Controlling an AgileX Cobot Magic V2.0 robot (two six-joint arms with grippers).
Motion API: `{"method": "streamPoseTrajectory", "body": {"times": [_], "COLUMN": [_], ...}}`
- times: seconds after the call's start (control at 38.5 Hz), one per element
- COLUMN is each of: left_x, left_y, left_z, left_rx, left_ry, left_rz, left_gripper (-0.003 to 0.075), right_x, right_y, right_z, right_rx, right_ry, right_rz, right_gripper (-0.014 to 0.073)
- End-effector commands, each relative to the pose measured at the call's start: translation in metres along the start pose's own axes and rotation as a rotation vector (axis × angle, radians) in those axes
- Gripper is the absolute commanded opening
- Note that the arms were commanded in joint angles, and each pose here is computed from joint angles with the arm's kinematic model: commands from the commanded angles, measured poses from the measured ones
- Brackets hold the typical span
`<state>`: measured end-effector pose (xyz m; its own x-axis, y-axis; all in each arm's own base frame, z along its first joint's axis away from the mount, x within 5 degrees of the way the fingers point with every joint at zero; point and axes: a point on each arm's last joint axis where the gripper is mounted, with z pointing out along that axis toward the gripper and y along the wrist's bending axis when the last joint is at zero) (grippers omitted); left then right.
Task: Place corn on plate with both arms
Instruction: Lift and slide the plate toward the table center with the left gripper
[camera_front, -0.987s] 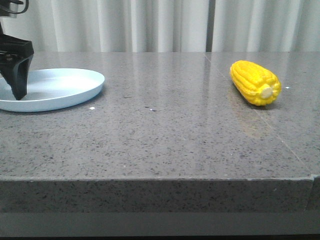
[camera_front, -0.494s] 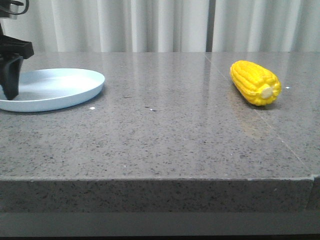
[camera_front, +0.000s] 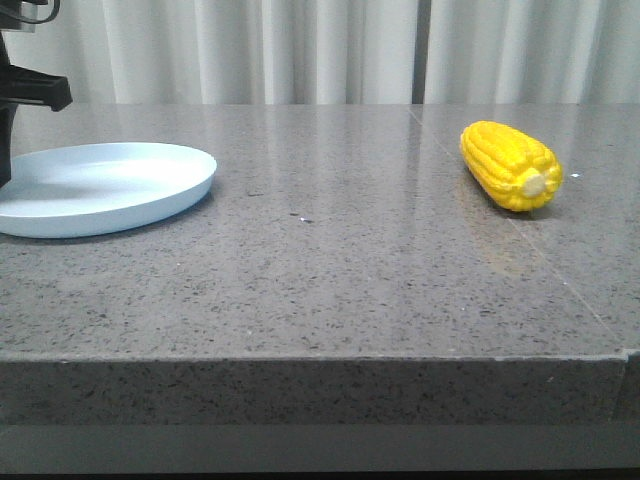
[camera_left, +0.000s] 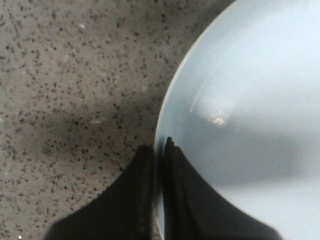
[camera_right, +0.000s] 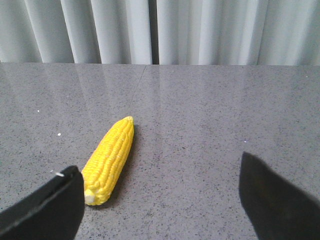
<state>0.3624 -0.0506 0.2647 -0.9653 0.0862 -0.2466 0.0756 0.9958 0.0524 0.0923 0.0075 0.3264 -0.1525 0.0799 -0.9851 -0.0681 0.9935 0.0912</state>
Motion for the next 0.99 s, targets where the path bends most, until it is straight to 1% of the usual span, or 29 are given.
{"method": "streamPoseTrajectory", "body": {"times": [0.0,0.08,0.16,0.23,0.36,0.42,0.55,0.68,0.78,0.86,0.94,0.96], "left_x": [-0.007,-0.012,-0.016,-0.019,-0.021,-0.022,-0.026,-0.029,-0.032,-0.032,-0.033,-0.032], "left_y": [-0.002,-0.007,-0.016,-0.028,-0.051,-0.061,-0.083,-0.100,-0.104,-0.105,-0.105,-0.105], "left_z": [-0.032,-0.048,-0.068,-0.083,-0.095,-0.095,-0.083,-0.060,-0.041,-0.037,-0.037,-0.038], "left_rx": [0.038,0.085,0.157,0.245,0.384,0.418,0.446,0.449,0.442,0.440,0.438,0.439], "left_ry": [-0.099,-0.146,-0.197,-0.217,-0.256,-0.268,-0.265,-0.211,-0.164,-0.153,-0.158,-0.160], "left_rz": [-0.019,-0.022,-0.020,-0.001,0.024,0.031,0.060,0.082,0.084,0.083,0.083,0.084], "left_gripper": [-0.0020,-0.0020,-0.0020,-0.0020,-0.0020,-0.0020,-0.0020,-0.0020,-0.0020,-0.0012,0.0045,0.0079], "right_x": [-0.019,-0.019,-0.019,-0.019,-0.019,-0.019,-0.019,-0.019,-0.019,-0.019,-0.019,-0.019], "right_y": [0.000,0.000,0.000,0.000,0.000,0.000,0.000,0.000,0.000,0.000,0.000,0.000], "right_z": [-0.002,-0.002,-0.002,-0.002,-0.002,-0.002,-0.002,-0.002,-0.002,-0.002,-0.002,-0.002], "right_rx": [0.004,0.004,0.004,0.004,0.004,0.004,0.004,0.004,0.004,0.004,0.004,0.004], "right_ry": [-0.114,-0.114,-0.114,-0.114,-0.114,-0.114,-0.114,-0.114,-0.114,-0.114,-0.114,-0.114], "right_rz": [-0.013,-0.013,-0.013,-0.013,-0.013,-0.013,-0.013,-0.013,-0.013,-0.013,-0.013,-0.013], "right_gripper": [0.0648,0.0648,0.0648,0.0648,0.0648,0.0648,0.0648,0.0648,0.0648,0.0648,0.0648,0.0648]}}
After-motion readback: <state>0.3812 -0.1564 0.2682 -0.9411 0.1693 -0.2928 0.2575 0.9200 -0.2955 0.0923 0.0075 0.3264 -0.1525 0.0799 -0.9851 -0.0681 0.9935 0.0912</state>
